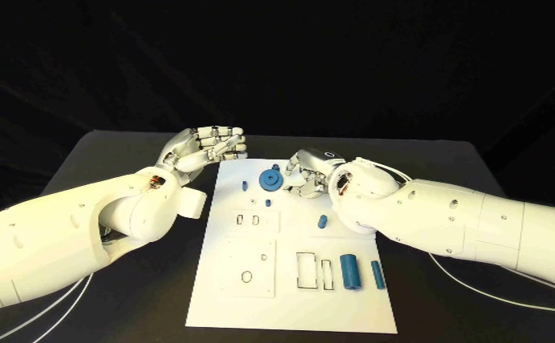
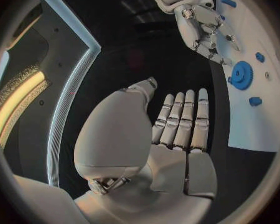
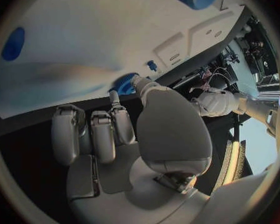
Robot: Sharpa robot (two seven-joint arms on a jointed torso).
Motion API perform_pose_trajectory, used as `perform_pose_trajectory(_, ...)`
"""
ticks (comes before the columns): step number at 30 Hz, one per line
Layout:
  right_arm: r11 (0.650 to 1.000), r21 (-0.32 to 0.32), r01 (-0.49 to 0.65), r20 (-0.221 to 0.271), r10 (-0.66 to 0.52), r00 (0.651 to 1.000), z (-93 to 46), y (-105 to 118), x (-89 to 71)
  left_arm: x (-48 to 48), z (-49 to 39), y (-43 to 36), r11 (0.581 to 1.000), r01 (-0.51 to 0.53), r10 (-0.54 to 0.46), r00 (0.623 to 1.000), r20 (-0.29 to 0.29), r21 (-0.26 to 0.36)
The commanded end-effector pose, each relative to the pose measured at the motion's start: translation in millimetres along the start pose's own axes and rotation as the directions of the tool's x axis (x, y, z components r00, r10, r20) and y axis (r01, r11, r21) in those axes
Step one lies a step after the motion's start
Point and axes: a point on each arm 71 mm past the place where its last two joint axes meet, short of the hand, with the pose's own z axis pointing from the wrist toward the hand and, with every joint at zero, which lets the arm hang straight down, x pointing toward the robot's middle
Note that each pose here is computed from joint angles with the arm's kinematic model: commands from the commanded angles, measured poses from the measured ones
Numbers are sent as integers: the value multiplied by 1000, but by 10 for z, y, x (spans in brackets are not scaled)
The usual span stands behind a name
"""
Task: Assemble the parts on the task board
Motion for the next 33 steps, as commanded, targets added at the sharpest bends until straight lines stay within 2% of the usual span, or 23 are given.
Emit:
perform_pose_trajectory(1, 1000, -4, 1, 50, -1, 999, -1, 24, -56, 15, 5, -13, 1000, 8, -8, 1000, -13, 8)
perform_pose_trajectory(8, 1000, -27, -3, 63, 5, 998, 28, 116, -73, 24, 10, -11, 1000, 9, -9, 1000, -15, 8)
perform_pose_trajectory(23, 998, -59, -7, 16, 8, 1000, 192, 294, 41, 40, 17, -8, 1000, 11, -11, 1000, -18, 8)
perform_pose_trajectory(33, 999, -49, 1, 2, -1, 1000, 266, 292, 82, 46, 20, -7, 1000, 12, -11, 1000, -19, 7)
